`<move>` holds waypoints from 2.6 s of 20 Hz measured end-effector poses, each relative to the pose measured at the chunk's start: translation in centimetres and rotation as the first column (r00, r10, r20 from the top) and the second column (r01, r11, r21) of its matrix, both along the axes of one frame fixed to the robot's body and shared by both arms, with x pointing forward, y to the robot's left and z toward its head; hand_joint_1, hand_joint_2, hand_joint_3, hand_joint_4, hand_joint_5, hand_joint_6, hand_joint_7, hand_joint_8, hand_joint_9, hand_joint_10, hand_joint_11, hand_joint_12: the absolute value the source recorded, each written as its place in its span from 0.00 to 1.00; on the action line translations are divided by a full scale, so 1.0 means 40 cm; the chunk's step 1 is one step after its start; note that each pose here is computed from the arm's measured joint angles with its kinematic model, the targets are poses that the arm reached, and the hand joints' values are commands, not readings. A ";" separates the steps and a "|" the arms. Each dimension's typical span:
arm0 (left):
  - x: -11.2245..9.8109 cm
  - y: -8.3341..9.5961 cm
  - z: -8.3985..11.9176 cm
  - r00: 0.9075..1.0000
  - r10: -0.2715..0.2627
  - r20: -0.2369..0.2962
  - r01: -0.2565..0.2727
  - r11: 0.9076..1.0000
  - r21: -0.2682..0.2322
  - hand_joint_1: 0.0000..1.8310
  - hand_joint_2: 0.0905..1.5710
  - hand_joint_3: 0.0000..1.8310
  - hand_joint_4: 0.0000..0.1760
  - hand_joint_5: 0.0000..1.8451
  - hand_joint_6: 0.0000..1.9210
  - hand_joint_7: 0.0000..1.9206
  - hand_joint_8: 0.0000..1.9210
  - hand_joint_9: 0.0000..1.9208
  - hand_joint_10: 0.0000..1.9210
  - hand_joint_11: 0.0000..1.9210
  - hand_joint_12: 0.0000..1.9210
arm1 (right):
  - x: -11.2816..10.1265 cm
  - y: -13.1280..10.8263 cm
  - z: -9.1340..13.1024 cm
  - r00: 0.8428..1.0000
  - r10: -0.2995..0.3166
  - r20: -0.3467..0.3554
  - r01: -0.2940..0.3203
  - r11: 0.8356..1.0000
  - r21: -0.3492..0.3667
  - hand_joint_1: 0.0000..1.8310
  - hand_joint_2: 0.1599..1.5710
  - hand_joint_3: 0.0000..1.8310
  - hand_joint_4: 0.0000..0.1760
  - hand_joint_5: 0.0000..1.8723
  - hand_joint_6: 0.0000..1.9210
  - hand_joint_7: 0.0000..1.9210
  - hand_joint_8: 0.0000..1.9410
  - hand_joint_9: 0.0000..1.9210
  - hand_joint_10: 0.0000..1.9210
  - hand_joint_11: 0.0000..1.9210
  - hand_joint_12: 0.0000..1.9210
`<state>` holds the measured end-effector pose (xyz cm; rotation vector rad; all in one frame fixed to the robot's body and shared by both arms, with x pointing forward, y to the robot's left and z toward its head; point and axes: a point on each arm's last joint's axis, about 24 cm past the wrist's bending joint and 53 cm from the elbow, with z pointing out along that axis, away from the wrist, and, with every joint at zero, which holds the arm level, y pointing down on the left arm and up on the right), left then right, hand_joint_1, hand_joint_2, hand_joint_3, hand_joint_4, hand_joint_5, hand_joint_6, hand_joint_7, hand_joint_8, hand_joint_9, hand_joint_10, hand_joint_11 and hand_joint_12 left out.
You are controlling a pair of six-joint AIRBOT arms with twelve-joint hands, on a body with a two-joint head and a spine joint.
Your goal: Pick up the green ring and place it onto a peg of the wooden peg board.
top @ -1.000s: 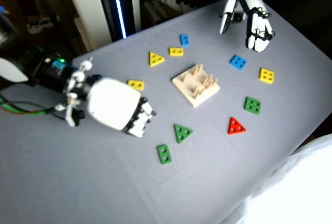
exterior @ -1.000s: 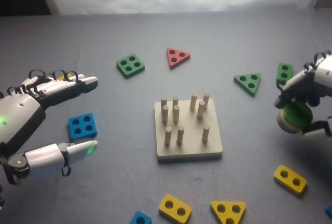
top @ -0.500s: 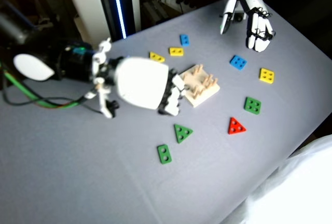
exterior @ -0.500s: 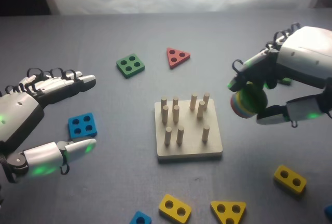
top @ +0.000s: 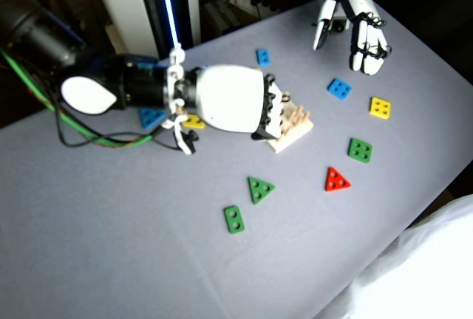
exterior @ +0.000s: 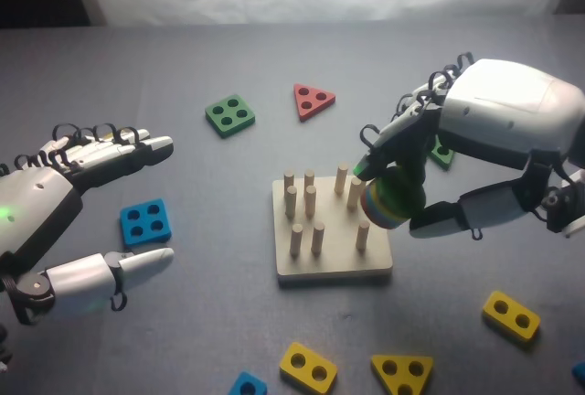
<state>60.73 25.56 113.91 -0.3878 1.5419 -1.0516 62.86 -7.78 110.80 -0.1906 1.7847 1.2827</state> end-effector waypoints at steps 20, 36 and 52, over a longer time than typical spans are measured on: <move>0.002 0.002 0.000 1.000 0.003 0.002 -0.003 1.000 -0.012 0.41 0.68 0.00 0.35 0.20 0.00 0.15 0.00 0.12 0.00 0.00 0.34 | -0.015 0.035 -0.072 0.998 0.036 -0.059 -0.039 0.998 -0.057 0.70 0.64 0.00 0.00 0.67 0.16 0.52 0.62 0.47 0.72 0.39 0.87; 0.003 0.002 0.000 1.000 0.003 0.001 -0.003 1.000 -0.016 0.40 0.68 0.00 0.31 0.21 0.00 0.15 0.00 0.13 0.00 0.00 0.34 | 0.005 0.059 -0.090 0.997 0.029 -0.067 -0.033 0.998 -0.062 0.70 0.64 0.00 0.00 0.68 0.12 0.54 0.61 0.46 0.68 0.32 0.85; 0.002 0.002 0.001 1.000 0.002 -0.001 -0.002 1.000 -0.024 0.39 0.69 0.00 0.29 0.20 0.00 0.16 0.00 0.13 0.00 0.00 0.35 | 0.005 0.046 -0.071 0.997 0.010 -0.079 -0.013 0.999 -0.034 0.56 0.62 0.00 0.00 0.35 0.00 0.38 0.01 0.35 0.06 0.09 0.57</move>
